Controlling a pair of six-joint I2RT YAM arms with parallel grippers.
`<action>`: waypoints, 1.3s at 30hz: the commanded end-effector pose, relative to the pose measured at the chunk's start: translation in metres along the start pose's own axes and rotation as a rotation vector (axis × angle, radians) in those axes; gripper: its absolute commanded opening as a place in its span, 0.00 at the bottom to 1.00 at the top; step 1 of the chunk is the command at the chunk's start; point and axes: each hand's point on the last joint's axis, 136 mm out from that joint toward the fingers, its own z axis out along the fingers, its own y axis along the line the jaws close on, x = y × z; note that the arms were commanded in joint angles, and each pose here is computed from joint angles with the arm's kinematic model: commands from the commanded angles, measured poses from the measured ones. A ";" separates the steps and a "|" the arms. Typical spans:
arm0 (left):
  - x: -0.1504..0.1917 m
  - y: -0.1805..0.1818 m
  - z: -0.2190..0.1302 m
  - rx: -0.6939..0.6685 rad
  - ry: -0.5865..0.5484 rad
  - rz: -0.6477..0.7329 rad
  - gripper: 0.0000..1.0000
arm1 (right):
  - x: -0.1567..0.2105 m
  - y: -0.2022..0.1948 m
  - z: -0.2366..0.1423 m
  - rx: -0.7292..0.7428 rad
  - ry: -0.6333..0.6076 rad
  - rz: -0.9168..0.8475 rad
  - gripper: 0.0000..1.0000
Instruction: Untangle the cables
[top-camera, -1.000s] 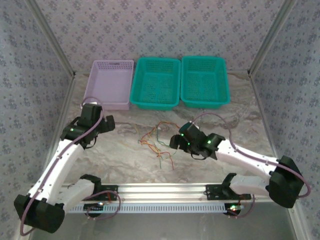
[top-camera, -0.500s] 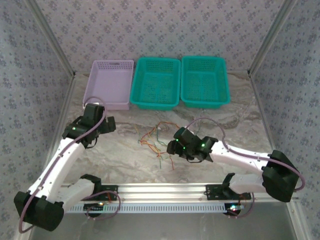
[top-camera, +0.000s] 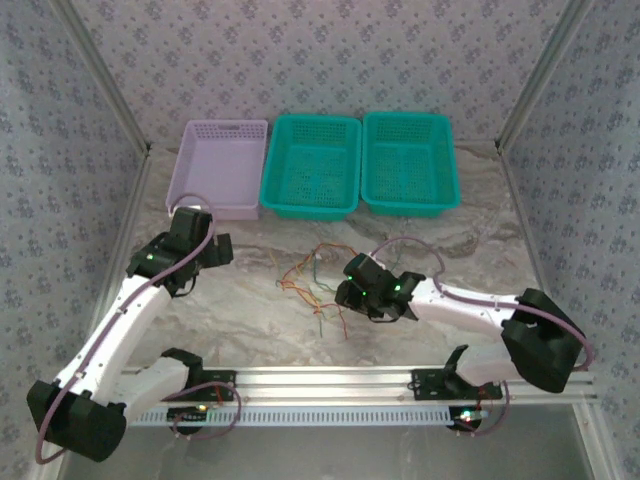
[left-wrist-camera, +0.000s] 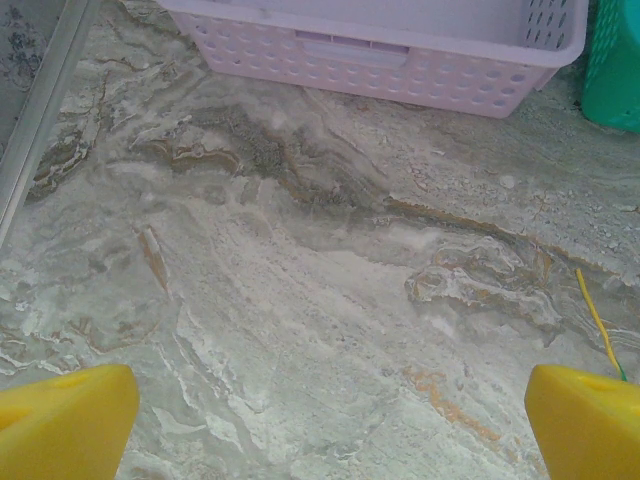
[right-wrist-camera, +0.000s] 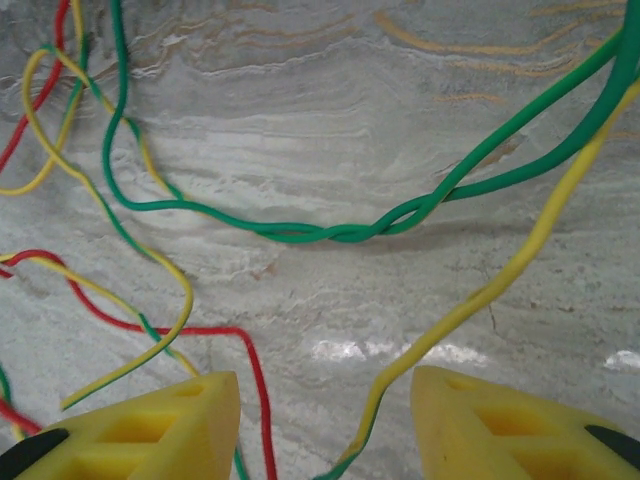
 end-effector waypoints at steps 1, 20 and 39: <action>-0.007 0.002 -0.008 -0.012 -0.015 0.019 1.00 | 0.005 -0.008 0.010 0.019 0.023 0.021 0.49; -0.006 0.002 -0.008 -0.015 -0.011 0.023 1.00 | 0.000 0.006 0.018 -0.001 0.026 0.002 0.18; -0.006 0.001 -0.009 -0.008 -0.007 0.030 1.00 | -0.013 0.023 0.008 0.003 0.002 -0.043 0.00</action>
